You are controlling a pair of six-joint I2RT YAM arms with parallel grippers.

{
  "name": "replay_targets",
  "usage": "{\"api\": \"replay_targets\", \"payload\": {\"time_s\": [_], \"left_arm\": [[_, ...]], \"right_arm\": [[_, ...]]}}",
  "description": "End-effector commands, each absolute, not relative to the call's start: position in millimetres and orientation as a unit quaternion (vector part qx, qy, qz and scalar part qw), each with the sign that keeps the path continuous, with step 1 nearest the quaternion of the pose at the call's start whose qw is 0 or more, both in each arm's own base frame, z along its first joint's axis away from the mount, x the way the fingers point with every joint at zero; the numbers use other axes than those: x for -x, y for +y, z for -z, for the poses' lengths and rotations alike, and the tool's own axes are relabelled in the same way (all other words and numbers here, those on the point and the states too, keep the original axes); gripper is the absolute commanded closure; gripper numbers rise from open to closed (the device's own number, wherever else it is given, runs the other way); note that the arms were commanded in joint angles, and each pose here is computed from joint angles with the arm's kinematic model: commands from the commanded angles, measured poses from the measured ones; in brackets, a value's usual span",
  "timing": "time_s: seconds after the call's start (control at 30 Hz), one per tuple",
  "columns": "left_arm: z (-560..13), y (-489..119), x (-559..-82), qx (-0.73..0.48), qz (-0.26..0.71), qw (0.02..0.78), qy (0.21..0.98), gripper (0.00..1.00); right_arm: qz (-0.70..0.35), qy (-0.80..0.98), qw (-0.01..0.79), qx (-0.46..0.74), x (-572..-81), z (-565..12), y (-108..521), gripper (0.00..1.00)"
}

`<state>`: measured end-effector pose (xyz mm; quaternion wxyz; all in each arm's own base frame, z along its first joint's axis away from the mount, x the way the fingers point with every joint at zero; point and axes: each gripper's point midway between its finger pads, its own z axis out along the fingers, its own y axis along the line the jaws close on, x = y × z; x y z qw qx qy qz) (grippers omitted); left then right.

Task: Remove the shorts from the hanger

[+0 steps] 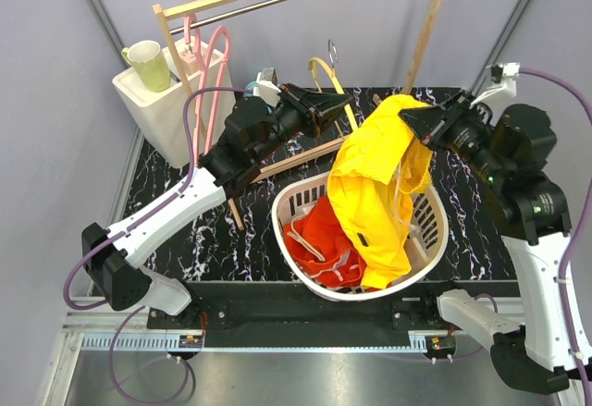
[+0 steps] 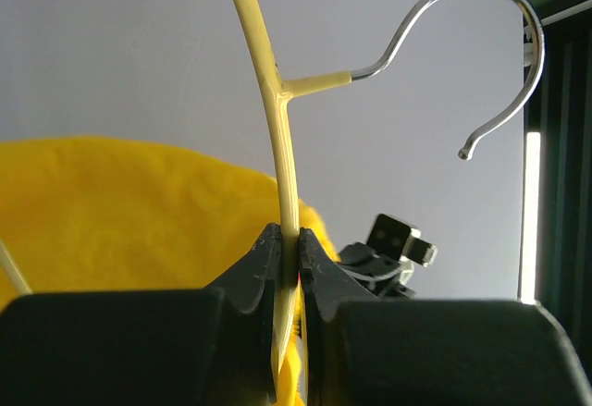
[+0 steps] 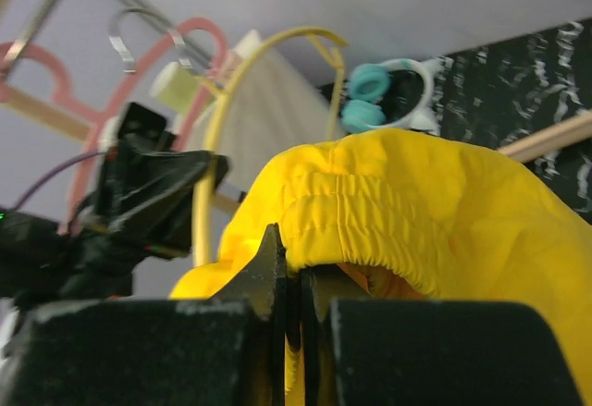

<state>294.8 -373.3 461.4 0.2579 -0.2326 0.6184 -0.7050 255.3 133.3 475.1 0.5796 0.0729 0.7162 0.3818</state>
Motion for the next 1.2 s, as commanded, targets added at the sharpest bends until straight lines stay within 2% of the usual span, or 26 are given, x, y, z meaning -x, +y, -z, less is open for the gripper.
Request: {"api": "replay_targets", "payload": {"time_s": [0.0, 0.2, 0.37, 0.67, 0.83, 1.0, 1.17], "left_arm": [[-518, -355, -276, 0.206, 0.746, 0.282, 0.567, 1.00], [-508, -356, -277, 0.207, 0.734, 0.281, 0.583, 1.00], [-497, -354, -282, 0.214, 0.721, 0.286, 0.594, 1.00], [-503, -346, -298, 0.234, 0.731, 0.285, 0.574, 1.00], [-515, -349, -296, 0.227, 0.748, 0.273, 0.561, 1.00], [-529, -348, -293, 0.217, 0.757, 0.273, 0.553, 1.00], [-533, -344, -286, 0.214, 0.758, 0.276, 0.551, 1.00]], "right_arm": [[-0.295, 0.731, 0.607, -0.105, -267, -453, 103, 1.00], [-0.230, 0.754, 0.603, -0.122, -269, -432, 82, 1.00], [-0.218, 0.728, 0.642, -0.101, -238, -450, 69, 1.00], [-0.242, 0.723, 0.636, -0.119, -184, -435, 60, 1.00], [-0.279, 0.758, 0.580, -0.107, -185, -406, 81, 1.00], [-0.311, 0.780, 0.537, -0.084, -210, -384, 107, 1.00], [-0.368, 0.828, 0.420, -0.052, -237, -336, 150, 1.00]]}}
